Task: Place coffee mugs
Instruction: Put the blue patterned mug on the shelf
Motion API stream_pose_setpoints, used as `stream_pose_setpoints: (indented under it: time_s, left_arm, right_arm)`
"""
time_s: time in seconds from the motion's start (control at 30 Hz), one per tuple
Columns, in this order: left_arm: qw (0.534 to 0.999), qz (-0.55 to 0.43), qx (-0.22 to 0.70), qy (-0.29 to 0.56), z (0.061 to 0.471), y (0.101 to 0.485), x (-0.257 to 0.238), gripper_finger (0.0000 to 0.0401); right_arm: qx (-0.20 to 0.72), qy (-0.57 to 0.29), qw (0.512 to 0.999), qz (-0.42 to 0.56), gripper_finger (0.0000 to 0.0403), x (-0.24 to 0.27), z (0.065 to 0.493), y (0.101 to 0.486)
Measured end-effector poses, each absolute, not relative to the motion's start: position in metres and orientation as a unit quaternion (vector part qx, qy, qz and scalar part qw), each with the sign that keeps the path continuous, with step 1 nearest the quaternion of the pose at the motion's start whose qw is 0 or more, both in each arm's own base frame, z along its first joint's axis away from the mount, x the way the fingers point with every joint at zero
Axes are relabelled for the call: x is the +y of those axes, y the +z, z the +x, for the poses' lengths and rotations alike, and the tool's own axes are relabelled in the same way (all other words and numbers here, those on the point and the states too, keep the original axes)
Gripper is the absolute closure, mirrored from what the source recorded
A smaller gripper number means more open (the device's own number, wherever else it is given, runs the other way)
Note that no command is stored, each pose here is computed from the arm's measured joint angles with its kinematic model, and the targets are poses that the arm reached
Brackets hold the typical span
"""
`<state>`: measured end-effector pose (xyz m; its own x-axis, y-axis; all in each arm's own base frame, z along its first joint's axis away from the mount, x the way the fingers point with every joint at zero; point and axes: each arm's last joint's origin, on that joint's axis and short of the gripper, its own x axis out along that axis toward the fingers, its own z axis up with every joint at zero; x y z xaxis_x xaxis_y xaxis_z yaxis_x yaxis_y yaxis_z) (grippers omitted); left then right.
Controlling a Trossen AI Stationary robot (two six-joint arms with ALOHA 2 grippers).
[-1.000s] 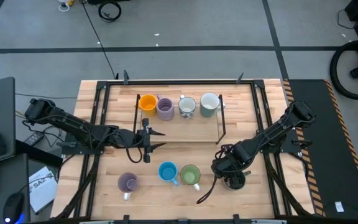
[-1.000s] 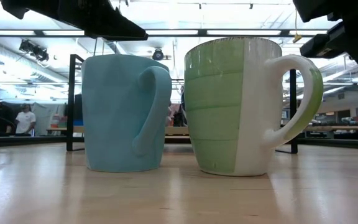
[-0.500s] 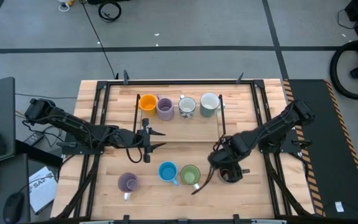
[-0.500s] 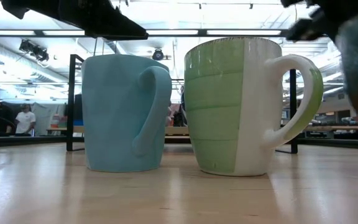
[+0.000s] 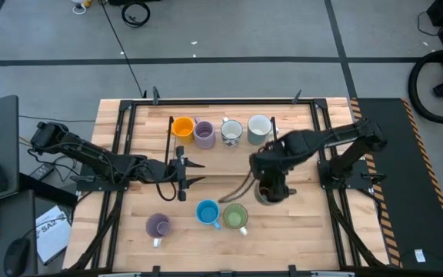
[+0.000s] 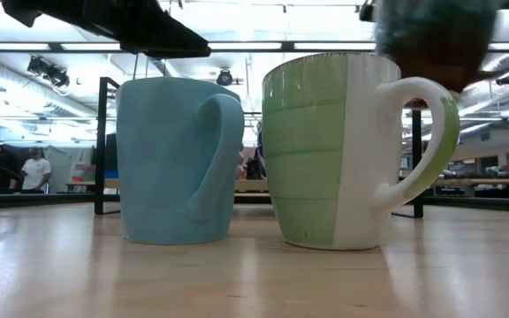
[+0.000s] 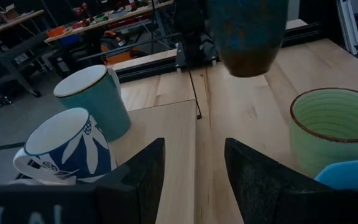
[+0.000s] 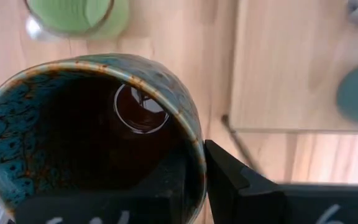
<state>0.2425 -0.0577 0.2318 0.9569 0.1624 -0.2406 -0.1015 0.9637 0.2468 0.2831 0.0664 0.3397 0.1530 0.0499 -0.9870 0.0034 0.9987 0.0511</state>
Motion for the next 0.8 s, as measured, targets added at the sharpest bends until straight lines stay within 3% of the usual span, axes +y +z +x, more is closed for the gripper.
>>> stream_pose_setpoints:
  time_s: [0.37, 0.8]
  left_arm:
    - [0.985, 0.102, 0.124, 0.069, 0.243, 0.233, -0.058, 0.0227]
    - [0.987, 0.087, 0.115, 0.071, 0.243, 0.234, -0.058, 0.0227]
  right_arm:
    - [0.600, 0.004, 0.799, -0.044, 0.0360, 0.017, 0.302, 0.349]
    - [0.601, 0.045, 0.790, -0.117, 0.0360, -0.020, 0.341, 0.316]
